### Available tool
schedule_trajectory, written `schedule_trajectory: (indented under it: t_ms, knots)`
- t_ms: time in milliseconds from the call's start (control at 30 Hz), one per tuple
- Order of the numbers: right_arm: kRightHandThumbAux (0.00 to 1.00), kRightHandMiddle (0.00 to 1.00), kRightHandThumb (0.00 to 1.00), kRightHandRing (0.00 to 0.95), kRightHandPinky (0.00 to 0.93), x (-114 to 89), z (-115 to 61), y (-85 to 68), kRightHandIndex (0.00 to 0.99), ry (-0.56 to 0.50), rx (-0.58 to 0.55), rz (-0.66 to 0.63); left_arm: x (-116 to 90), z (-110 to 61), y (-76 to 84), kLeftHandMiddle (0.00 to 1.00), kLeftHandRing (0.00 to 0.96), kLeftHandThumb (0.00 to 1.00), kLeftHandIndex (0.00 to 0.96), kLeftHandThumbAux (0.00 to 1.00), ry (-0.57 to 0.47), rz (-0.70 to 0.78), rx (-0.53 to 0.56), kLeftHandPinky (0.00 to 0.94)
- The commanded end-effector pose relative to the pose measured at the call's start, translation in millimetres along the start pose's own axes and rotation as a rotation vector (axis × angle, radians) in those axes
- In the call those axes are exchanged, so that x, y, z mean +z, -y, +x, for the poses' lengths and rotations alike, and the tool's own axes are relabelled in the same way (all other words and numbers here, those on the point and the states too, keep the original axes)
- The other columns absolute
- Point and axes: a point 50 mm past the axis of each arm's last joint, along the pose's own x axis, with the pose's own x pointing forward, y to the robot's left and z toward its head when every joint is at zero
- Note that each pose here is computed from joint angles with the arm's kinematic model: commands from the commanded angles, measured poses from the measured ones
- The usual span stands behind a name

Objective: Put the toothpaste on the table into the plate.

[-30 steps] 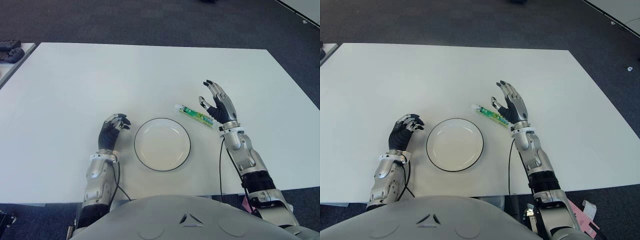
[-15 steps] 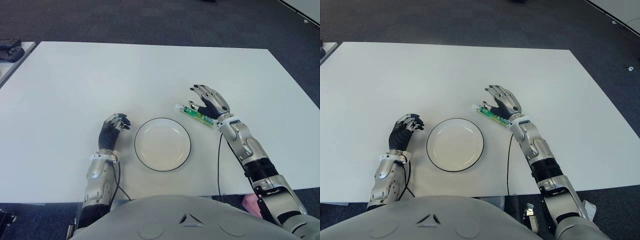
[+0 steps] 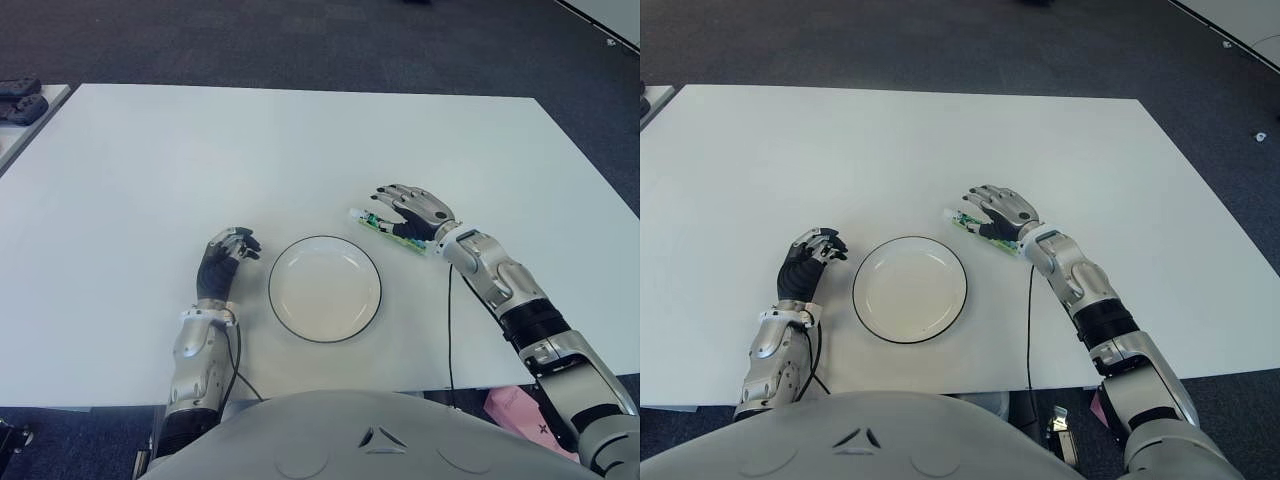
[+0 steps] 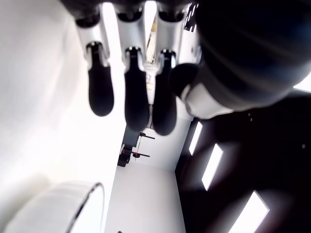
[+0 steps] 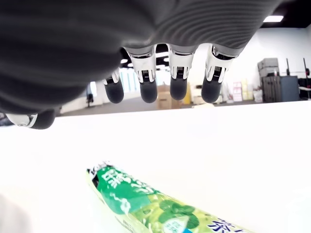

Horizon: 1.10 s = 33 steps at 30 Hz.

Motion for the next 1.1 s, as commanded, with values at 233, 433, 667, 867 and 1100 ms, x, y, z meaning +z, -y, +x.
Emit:
schedule_trajectory:
  t_ms: [233, 433, 667, 867, 1100]
  knots:
    - [0.138, 0.000, 0.560, 0.000, 0.000, -7.5, 2.2, -15.2, 0.000, 0.008, 0.169, -0.080, -22.2, -10.2, -2.1, 0.531, 0.532, 0.715, 0.436, 0.716, -0.150, -0.017, 0.075, 0.523]
    - [0.142, 0.000, 0.581, 0.000, 0.000, -12.6, 1.8, -26.8, 0.000, -0.011, 0.235, -0.101, -22.2, -10.8, -1.7, 0.523, 0.529, 0.714, 0.436, 0.716, -0.156, -0.015, 0.089, 0.522]
    - [0.144, 0.000, 0.591, 0.000, 0.000, -15.6, -0.1, -35.5, 0.000, -0.029, 0.284, -0.107, -20.9, -13.1, -1.6, 0.529, 0.531, 0.713, 0.436, 0.716, -0.140, -0.023, 0.084, 0.522]
    - [0.151, 0.000, 0.595, 0.000, 0.000, -20.4, -2.1, -40.2, 0.000, -0.049, 0.299, -0.101, -20.9, -15.5, -3.4, 0.540, 0.534, 0.714, 0.437, 0.716, -0.126, -0.018, 0.069, 0.528]
    - [0.148, 0.000, 0.580, 0.000, 0.000, -26.1, -3.7, -44.6, 0.000, -0.080, 0.280, -0.077, -21.0, -18.0, -6.0, 0.545, 0.535, 0.713, 0.437, 0.717, -0.130, -0.001, 0.064, 0.523]
